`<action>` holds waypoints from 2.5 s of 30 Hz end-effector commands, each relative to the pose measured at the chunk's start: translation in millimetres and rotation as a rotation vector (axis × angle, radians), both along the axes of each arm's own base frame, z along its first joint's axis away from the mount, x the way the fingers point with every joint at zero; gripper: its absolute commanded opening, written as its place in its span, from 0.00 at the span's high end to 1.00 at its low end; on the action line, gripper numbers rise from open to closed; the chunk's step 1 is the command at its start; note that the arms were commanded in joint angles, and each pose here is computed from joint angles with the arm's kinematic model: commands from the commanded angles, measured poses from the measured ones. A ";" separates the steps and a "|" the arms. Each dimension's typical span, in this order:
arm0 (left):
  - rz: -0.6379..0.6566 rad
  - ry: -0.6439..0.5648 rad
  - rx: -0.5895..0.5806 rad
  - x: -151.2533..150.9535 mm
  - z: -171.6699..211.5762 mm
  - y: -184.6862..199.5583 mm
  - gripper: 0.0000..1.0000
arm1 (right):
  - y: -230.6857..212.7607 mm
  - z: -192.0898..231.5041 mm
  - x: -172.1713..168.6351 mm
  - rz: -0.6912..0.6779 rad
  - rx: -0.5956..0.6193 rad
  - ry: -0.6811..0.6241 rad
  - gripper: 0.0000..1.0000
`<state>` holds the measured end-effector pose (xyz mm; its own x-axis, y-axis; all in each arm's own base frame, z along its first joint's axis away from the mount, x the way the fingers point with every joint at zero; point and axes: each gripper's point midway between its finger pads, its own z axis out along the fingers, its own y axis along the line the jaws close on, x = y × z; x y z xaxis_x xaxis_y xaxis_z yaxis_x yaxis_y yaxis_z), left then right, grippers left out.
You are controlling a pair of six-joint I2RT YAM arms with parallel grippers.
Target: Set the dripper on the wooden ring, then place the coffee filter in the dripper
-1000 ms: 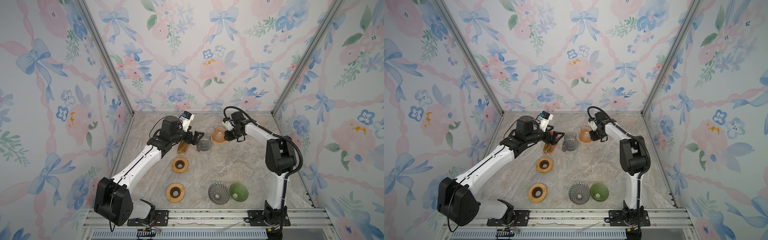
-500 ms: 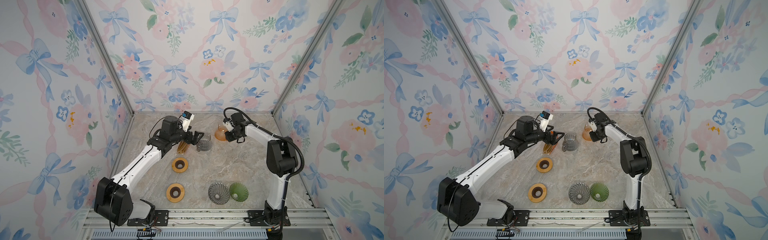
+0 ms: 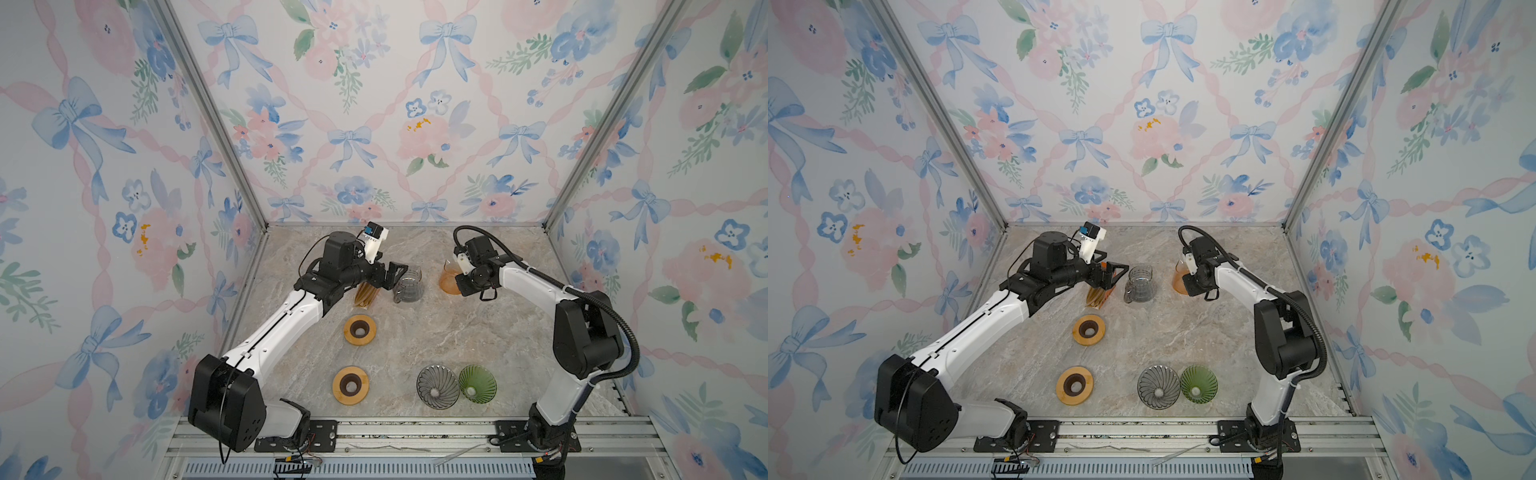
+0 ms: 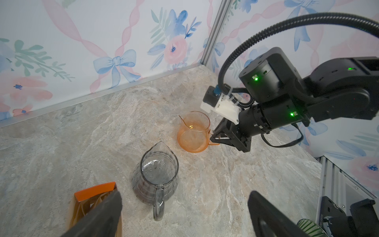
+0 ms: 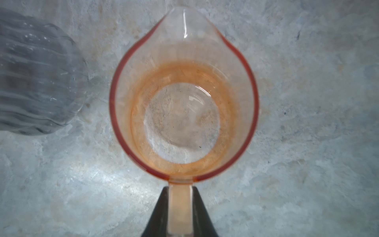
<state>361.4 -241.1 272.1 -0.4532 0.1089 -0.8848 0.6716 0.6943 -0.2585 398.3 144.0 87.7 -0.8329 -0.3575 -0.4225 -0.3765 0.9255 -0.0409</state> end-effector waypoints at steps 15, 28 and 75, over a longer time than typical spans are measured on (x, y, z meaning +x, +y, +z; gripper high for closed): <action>0.016 -0.036 -0.005 -3.4 11.6 2.9 0.02 | 1.0 -2.9 -91.0 -0.096 -0.038 -0.055 0.83; 0.018 -0.029 -0.004 -2.6 9.6 2.9 0.02 | -2.5 -10.0 -115.7 -0.159 0.007 -0.066 0.83; 0.020 -0.025 -0.009 -3.0 10.5 3.0 0.02 | -2.1 -11.3 -129.3 -0.239 0.072 -0.061 0.60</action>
